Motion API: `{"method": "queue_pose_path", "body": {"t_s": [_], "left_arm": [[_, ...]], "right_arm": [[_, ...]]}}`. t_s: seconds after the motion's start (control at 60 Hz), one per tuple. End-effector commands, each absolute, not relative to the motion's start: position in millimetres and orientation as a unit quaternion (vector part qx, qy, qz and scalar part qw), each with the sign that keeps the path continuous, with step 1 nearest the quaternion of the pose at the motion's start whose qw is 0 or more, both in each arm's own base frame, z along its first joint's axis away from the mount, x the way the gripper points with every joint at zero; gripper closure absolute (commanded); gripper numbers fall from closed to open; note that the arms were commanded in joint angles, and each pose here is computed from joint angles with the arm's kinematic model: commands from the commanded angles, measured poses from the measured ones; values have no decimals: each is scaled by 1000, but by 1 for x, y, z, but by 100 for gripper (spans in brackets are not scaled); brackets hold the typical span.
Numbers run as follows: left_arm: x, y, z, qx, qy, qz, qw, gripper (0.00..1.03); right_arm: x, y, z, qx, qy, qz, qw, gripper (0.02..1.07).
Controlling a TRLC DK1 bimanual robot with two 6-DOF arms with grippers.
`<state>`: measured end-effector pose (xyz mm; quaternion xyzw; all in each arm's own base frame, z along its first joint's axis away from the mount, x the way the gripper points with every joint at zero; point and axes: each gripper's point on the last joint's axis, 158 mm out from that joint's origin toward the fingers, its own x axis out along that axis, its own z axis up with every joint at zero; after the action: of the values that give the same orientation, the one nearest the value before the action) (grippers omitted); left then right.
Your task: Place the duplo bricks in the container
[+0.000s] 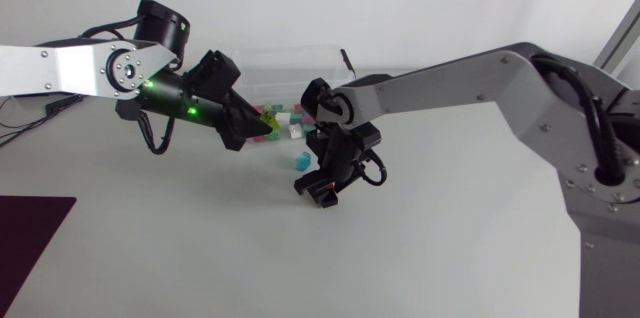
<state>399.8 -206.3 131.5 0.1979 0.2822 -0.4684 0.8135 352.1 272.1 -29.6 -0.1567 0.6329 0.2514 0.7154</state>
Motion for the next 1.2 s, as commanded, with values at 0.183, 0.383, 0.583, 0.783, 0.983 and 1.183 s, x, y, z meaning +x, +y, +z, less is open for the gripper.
{"method": "queue_pose_path", "body": {"t_s": [0.183,0.383,0.583,0.783,0.983,1.183], "left_arm": [[426,-201,181,152,226,-430,861,83],[445,-198,205,124,198,-405,884,83],[475,-192,220,107,176,-364,908,83],[494,-202,224,95,162,-344,920,83],[523,-205,217,80,162,-319,930,83],[552,-204,203,83,162,-294,938,83]], "right_arm": [[350,262,-47,-157,656,224,703,62],[350,260,-42,-156,650,223,709,70],[349,256,-12,-154,630,226,727,70],[352,252,22,-145,609,226,746,70],[361,248,47,-134,590,226,763,70],[373,241,74,-119,571,221,782,70]]}}
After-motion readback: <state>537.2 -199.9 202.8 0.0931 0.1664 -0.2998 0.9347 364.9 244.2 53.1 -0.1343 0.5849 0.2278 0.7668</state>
